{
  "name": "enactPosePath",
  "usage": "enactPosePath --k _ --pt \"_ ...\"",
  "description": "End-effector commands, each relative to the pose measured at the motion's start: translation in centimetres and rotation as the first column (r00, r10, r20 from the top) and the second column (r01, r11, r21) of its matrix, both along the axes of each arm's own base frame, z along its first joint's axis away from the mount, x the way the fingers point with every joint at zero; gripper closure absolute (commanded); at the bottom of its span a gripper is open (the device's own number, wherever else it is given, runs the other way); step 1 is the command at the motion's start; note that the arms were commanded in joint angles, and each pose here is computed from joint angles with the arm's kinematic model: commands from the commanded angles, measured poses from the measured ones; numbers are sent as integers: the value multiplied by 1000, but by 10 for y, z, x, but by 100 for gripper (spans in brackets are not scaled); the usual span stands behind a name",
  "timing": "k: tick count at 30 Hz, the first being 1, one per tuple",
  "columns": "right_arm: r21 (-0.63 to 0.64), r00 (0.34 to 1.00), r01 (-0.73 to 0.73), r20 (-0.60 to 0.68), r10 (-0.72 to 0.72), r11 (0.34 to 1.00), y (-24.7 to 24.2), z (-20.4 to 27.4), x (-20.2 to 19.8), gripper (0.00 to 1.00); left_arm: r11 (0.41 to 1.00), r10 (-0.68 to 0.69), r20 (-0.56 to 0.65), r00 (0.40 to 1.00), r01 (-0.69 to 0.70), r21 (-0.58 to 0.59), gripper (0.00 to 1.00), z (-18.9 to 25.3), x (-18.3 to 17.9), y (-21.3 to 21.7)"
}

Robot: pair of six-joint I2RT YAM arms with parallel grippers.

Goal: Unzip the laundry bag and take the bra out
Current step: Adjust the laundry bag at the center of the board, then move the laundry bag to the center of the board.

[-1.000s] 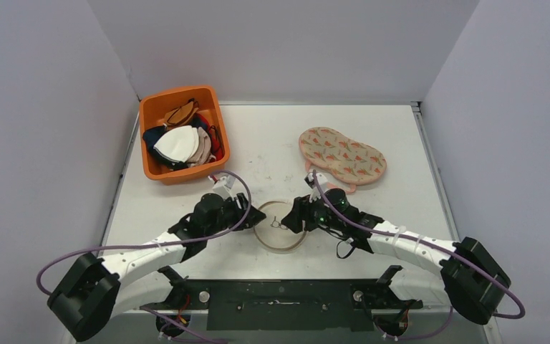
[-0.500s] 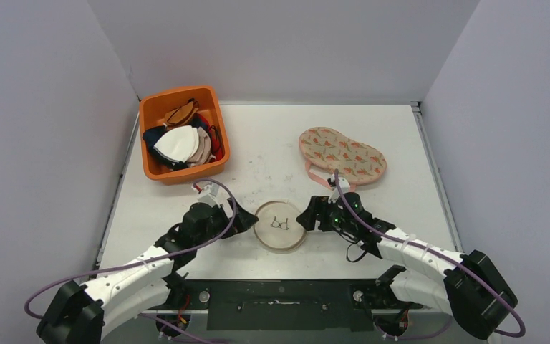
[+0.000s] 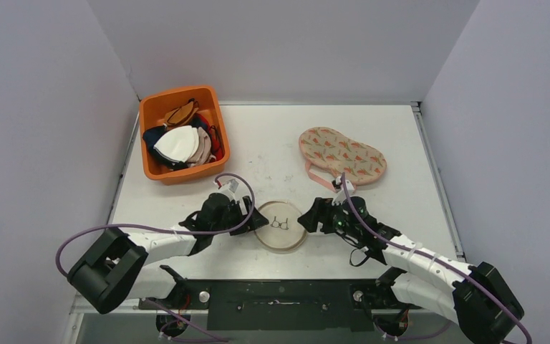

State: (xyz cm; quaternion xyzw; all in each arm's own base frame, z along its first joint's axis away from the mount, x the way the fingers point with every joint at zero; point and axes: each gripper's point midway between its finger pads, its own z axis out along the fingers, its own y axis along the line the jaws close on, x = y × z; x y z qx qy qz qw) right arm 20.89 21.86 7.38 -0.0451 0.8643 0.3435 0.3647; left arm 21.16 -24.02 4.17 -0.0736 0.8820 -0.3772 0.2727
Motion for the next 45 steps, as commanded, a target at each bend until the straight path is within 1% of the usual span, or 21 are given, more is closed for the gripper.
enactPosePath --k 1,5,8,12,17,20,23,30,33,39,41,45 --pt "14 999 24 36 -24 1000 -4 8 3 25 1000 -17 19 1000 16 26 30 -5 11 -6" --pt "10 999 22 28 -22 1000 -5 3 3 25 998 6 -6 1000 -5 60 44 -18 12 -2" --pt "21 1000 15 6 -15 1000 -1 -3 1 25 998 17 -15 1000 -16 59 51 -21 14 -3" --pt "31 999 11 -36 -10 999 3 -15 -1 25 997 50 -20 999 -49 57 53 -21 19 -2" --pt "12 995 21 -99 -19 1000 5 -33 -1 26 996 74 -16 997 -73 52 53 -20 23 -2" --pt "10 991 24 -129 -22 1000 6 -42 -2 28 997 67 -19 998 -66 43 56 -20 21 -3" --pt "6 987 22 -157 -21 1000 8 -50 -4 33 997 62 -22 998 -61 48 62 -22 19 -3" --pt "-44 980 29 -194 -37 999 10 -66 -7 54 996 61 -19 998 -60 58 72 -25 16 -3" --pt "-53 979 35 -200 -45 998 13 -69 -5 59 996 63 -14 998 -62 57 75 -24 18 -4" --pt "-66 977 75 -195 -87 995 15 -72 9 66 996 80 5 997 -80 46 78 -16 29 -9" --pt "-58 977 84 -191 -93 995 19 -72 16 67 994 97 9 995 -97 54 77 -13 33 -7" --pt "-42 975 91 -198 -98 995 28 -74 28 73 987 139 17 990 -140 82 64 -7 42 0"
